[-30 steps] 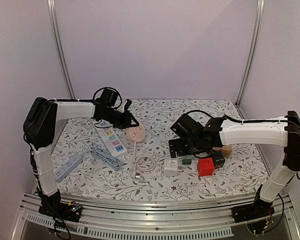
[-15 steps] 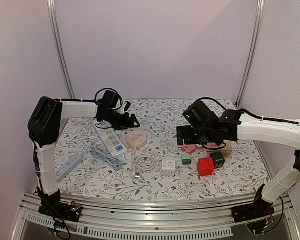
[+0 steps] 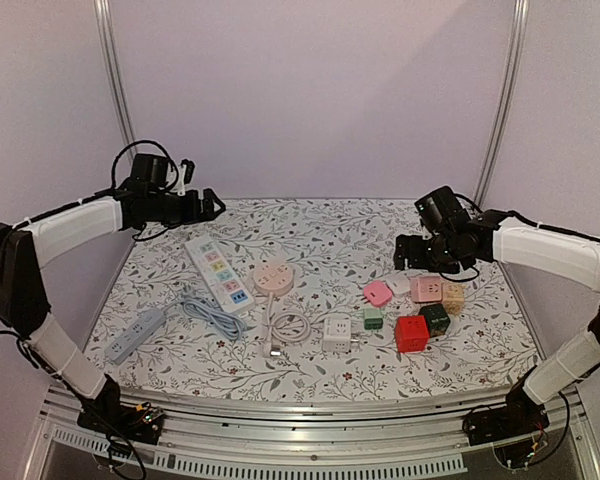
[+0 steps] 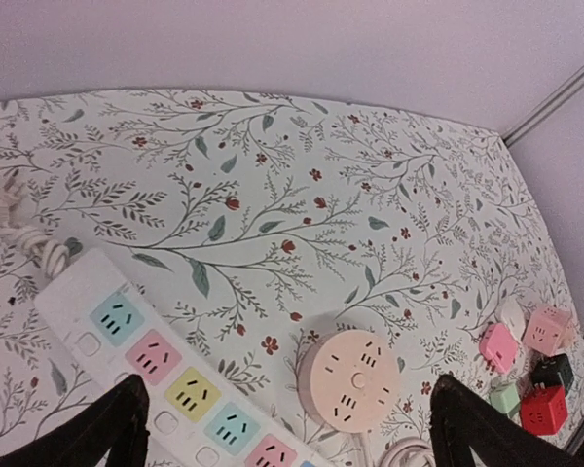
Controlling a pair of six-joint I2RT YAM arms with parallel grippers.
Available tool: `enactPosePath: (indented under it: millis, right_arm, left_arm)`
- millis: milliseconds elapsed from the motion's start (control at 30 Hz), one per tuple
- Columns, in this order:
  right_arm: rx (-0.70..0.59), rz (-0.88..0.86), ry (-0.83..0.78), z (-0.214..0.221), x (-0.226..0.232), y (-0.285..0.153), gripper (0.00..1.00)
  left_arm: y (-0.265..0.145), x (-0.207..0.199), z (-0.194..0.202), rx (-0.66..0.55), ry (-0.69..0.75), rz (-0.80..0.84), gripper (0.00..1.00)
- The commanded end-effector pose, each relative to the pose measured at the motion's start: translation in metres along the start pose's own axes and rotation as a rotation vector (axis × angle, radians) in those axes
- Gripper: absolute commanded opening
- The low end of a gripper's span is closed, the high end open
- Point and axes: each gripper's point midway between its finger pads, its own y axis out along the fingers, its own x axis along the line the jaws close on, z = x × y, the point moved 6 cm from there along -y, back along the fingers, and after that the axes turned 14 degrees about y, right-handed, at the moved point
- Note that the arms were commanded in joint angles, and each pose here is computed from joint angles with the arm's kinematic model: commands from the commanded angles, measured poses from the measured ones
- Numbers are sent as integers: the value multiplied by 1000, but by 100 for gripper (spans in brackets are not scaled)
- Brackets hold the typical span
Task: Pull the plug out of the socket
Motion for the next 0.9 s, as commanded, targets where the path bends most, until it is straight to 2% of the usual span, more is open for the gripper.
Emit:
enactPosePath:
  millis: [0,200,300,433,500,533,667,767,867]
  right_arm:
    - [-19,22,46,-15,-45,-5,99]
    - [-81,91,186,-30,-122,-21,99]
    - [-133,114,232,-32,-150,-34,99]
    - [-224,106,223,-31,-163,-48,99]
    - [-283,76,200,-31,-163,-52,99]
    - [-326,52,186,-29,-163,-54,99]
    - [-458,22,142,-18,-170,-57,99]
    - [-606,-30,130,-10,-174,-63,99]
    - [-686,-18,146,2,-184,-65,99]
  left_arm:
    - [-27,60,32,23,-112,-160,99]
    - [-91,123,58,-70,-254,-346,99]
    - [-117,136,65,-125,-288,-455,99]
    - [-136,132,81,-215,-293,-548,99]
    - [-145,133,97,-256,-291,-646,98]
    - [-152,134,100,-318,-277,-709,98]
    - [-161,124,124,-419,-218,-793,99]
    - [-164,114,135,-436,-163,-807,99]
    - [-160,111,145,-421,-120,-793,99]
